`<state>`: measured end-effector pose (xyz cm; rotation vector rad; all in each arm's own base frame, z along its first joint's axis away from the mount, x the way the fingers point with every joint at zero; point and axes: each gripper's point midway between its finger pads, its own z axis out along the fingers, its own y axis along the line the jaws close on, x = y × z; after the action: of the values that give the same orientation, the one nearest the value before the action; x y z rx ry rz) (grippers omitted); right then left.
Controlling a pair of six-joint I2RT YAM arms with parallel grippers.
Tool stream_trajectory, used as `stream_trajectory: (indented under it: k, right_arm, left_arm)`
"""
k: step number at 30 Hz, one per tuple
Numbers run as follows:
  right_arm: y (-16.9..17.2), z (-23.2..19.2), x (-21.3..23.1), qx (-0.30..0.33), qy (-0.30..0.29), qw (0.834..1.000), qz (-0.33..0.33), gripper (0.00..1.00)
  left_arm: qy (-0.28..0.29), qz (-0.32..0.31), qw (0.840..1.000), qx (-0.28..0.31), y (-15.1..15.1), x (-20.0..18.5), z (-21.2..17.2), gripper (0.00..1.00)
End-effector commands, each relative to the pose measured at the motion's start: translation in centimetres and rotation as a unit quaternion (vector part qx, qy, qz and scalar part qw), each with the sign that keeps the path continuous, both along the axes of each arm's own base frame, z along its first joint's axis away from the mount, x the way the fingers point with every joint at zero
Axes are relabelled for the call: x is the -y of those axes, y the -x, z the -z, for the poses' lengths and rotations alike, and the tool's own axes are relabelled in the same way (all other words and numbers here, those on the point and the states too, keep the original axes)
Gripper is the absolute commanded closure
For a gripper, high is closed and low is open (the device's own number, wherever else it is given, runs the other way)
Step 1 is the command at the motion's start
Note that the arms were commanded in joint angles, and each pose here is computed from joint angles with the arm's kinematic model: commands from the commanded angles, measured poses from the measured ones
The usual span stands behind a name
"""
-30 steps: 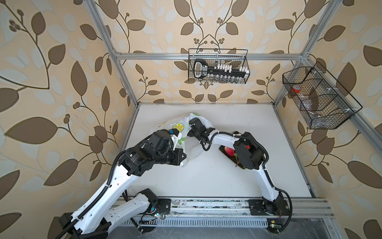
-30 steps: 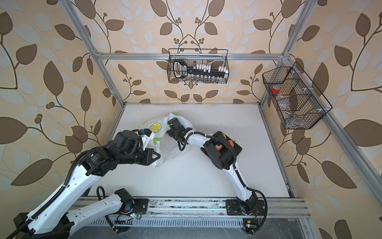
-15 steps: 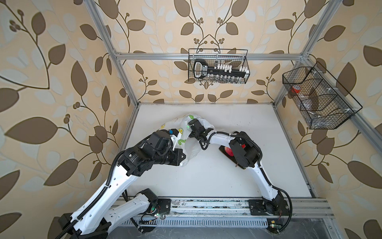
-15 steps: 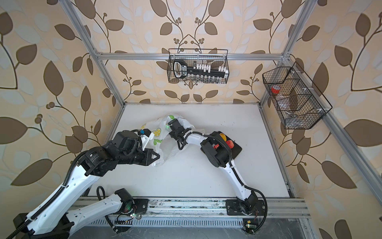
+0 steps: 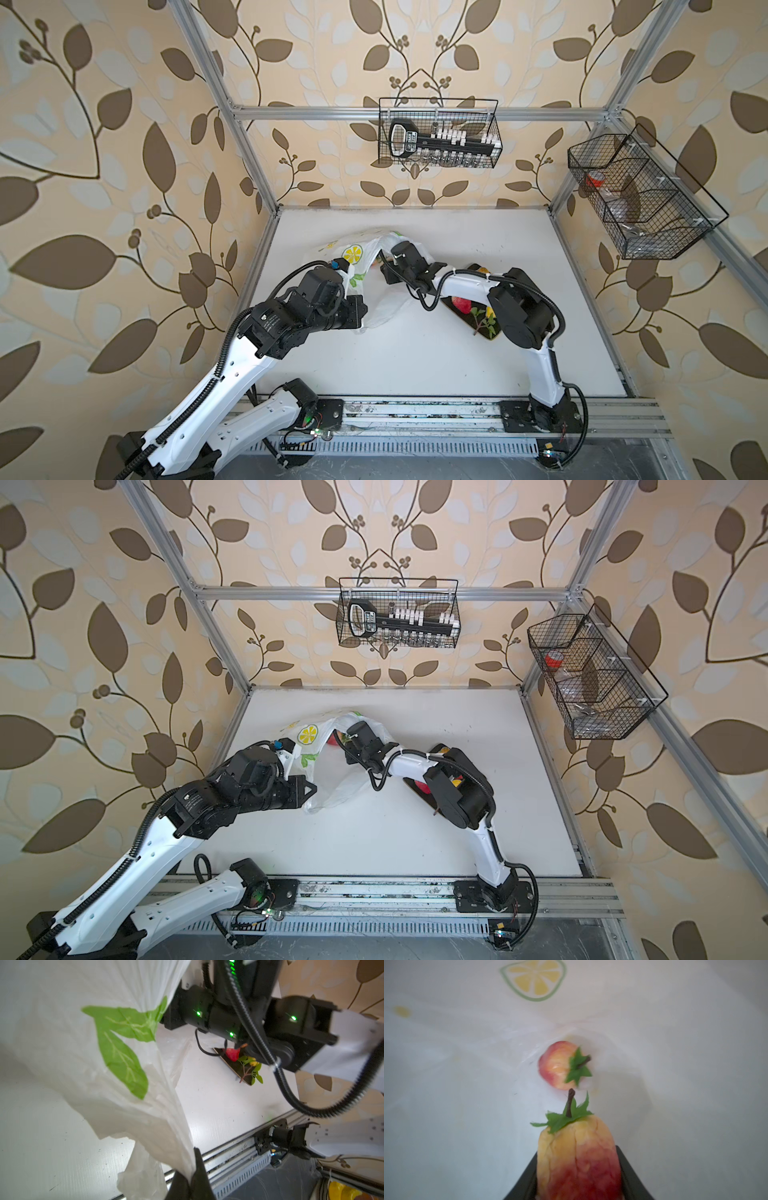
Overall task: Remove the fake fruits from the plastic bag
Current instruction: 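Grasp the red-yellow strawberry inside the bag with the right gripper, then lift the strawberry out and lower it onto the dark mat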
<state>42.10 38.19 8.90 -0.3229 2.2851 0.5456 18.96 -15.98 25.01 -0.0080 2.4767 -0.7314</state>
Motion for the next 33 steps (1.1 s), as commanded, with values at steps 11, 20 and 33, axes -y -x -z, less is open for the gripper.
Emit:
stream_trajectory:
  k: [11,20,33]
  right_arm:
    - [12.9,-0.7,0.0,-0.118,-0.020,0.967,-0.224,0.69]
    - [18.2,-6.2,1.8,-0.057,-0.020,0.953,-0.297,0.69]
    - [20.6,-10.4,15.0,-0.015,0.002,0.999,-0.051,0.67]
  left_arm:
    - [0.036,-0.086,0.993,0.078,-4.4,-0.1,-2.7,1.00]
    - [0.037,-0.122,0.990,0.058,-5.3,-0.3,-1.8,1.00]
    - [0.040,-0.139,0.988,0.055,-5.3,-0.6,-0.9,1.00]
